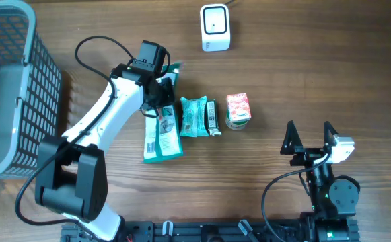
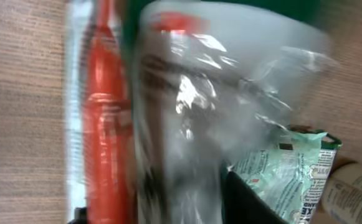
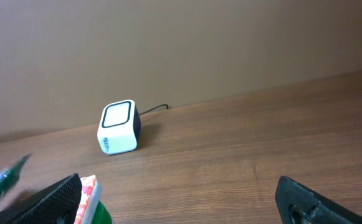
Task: Scan the item barcode
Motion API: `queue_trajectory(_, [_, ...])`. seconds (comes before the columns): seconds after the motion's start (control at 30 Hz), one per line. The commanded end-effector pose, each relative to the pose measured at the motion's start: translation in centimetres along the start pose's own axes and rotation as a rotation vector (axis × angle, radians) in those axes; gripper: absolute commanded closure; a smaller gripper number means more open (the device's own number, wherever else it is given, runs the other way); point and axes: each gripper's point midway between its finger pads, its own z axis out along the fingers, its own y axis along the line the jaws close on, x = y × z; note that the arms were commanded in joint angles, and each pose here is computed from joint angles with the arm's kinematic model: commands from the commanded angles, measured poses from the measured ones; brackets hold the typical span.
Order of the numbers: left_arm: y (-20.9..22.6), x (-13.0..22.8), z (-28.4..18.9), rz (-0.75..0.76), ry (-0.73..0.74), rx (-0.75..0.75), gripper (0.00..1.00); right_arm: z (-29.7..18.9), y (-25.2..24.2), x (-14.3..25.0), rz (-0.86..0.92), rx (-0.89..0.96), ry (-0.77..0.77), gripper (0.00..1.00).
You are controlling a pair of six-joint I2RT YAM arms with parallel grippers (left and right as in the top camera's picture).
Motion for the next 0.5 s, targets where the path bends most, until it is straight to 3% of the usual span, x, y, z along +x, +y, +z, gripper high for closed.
queue_trajectory(0.0, [0.2, 0.2, 0.4, 0.001, 0.009, -0.010, 0.54, 0.0, 0.2, -0.1, 0.023, -0.005, -0.005, 0.00])
queue_trajectory(0.03, [0.2, 0.3, 0.4, 0.000, 0.012, -0.004, 0.51, 0.0, 0.2, -0.3, 0.024, -0.005, -0.014, 0.00])
queue_trajectory(0.13, [-0.2, 0.4, 0.4, 0.001, 0.022, 0.015, 0.29, 0.0, 0.4, -1.3, 0.028, -0.018, -0.052, 0.00])
queue_trajectory(0.2, [-0.2, 0.4, 0.3, 0.000, 0.018, 0.018, 0.24, -0.1, 1.5, -1.6, 0.046, -0.079, -0.059, 0.00])
queue_trajectory(0.37, [-1.2, -0.9, -2.1, 0.007, -0.048, 0.056, 0.29, -0.7, 4.2, -2.8, 0.042, -0.210, -0.031, 0.00])
queue_trajectory(0.47, [-2.9, -2.0, -5.2, 0.018, -0.107, 0.138, 0.48, -1.1, 4.9, -5.6, 0.043, -0.207, -0.018, 0.00])
